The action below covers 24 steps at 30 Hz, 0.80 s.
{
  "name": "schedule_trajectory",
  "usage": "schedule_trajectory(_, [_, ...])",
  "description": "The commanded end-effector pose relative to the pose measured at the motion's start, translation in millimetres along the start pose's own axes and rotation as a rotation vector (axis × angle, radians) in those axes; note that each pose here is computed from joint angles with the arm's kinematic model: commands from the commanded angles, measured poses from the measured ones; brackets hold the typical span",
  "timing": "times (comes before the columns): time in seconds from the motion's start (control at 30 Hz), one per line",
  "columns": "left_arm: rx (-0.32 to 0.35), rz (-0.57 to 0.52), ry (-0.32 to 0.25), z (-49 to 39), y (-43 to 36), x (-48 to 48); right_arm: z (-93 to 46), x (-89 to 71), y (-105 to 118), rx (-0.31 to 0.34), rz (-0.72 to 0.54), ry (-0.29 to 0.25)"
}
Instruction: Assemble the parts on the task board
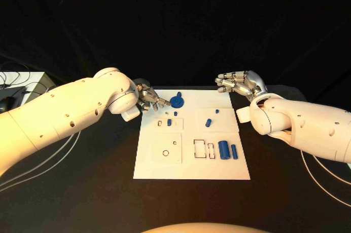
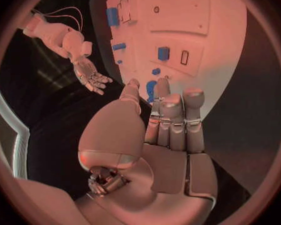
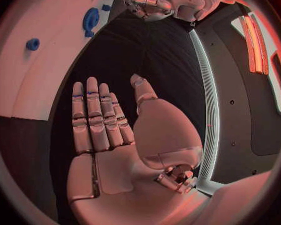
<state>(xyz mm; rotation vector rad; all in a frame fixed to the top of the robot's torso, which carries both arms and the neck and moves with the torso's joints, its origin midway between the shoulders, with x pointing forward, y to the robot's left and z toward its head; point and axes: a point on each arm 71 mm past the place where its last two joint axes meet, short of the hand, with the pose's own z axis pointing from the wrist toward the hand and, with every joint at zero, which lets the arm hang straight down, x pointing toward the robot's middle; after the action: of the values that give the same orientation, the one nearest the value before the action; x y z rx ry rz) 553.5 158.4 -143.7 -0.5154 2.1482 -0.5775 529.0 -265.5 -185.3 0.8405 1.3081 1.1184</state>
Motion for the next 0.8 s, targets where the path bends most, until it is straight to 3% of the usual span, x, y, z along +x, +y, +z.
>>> schedule_trajectory(0.03, [0.037, -0.038, -0.013, 2.3, -0.6, -5.6, 0.3, 0.7, 0.6, -0.010, 0.002, 0.012])
schedule_trajectory(0.33, [0.013, -0.022, -0.078, 15.4, 3.6, -22.2, 0.3, 0.9, 0.7, -0.010, 0.002, 0.012])
schedule_trajectory(0.57, [-0.031, -0.022, -0.102, 26.8, 6.4, -29.3, -0.2, 1.6, 1.4, -0.012, 0.003, 0.014])
schedule_trajectory(0.8, [-0.078, -0.023, -0.120, 32.4, 13.2, -37.0, -1.0, 1.1, 2.0, -0.013, 0.004, 0.014])
